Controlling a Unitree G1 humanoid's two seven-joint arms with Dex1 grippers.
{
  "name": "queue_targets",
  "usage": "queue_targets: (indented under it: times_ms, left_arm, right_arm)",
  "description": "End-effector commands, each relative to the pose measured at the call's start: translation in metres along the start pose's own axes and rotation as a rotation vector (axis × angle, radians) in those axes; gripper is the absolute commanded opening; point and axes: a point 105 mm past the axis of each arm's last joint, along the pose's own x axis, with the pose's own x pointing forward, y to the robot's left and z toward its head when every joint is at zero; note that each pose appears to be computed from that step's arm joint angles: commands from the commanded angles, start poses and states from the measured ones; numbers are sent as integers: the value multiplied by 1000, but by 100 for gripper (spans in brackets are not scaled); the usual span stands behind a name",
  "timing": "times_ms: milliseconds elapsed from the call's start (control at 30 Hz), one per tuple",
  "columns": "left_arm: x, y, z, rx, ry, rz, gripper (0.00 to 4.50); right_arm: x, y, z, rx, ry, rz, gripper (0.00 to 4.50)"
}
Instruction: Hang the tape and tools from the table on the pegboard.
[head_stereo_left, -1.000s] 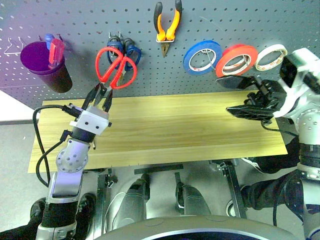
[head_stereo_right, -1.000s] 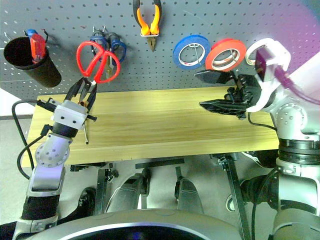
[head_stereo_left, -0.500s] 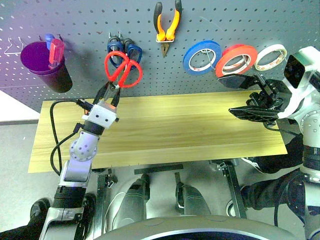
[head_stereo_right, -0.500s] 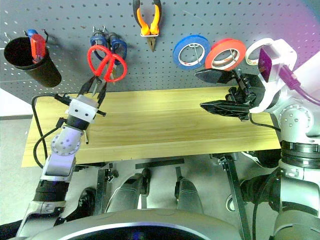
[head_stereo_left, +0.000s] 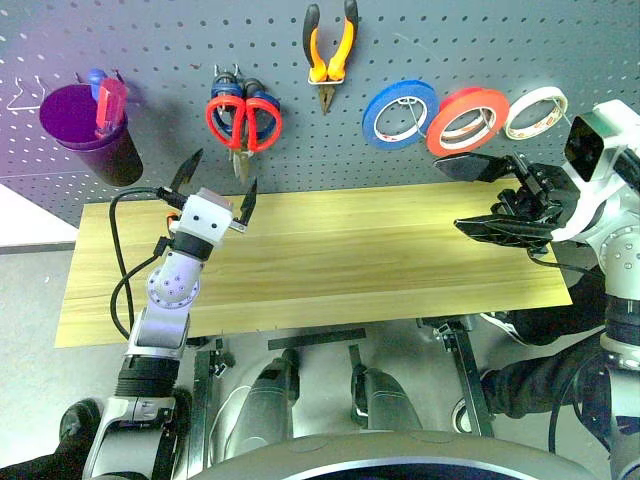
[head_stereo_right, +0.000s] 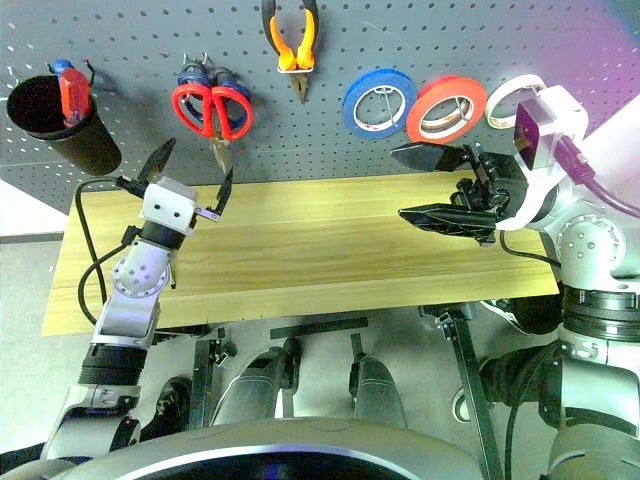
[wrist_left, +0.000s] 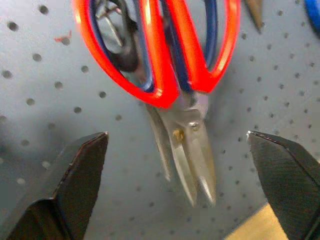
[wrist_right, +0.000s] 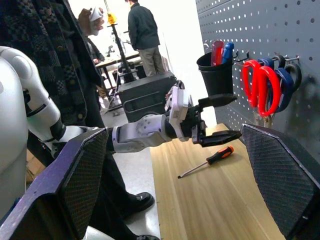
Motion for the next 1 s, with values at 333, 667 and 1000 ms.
queue_targets:
  times_ms: [333, 667, 1000]
  left_arm:
    - [-52, 19, 10, -47, 123, 53, 448]
    - [-102, 41, -58, -280, 482, 231, 448]
    - [-96, 50, -95, -407, 588, 351, 448]
  right_arm:
    - [4, 5, -9, -51, 48, 39, 450]
    - [6, -1, -26, -76, 125, 58, 450]
    - [3, 1, -41, -74, 218, 60, 450]
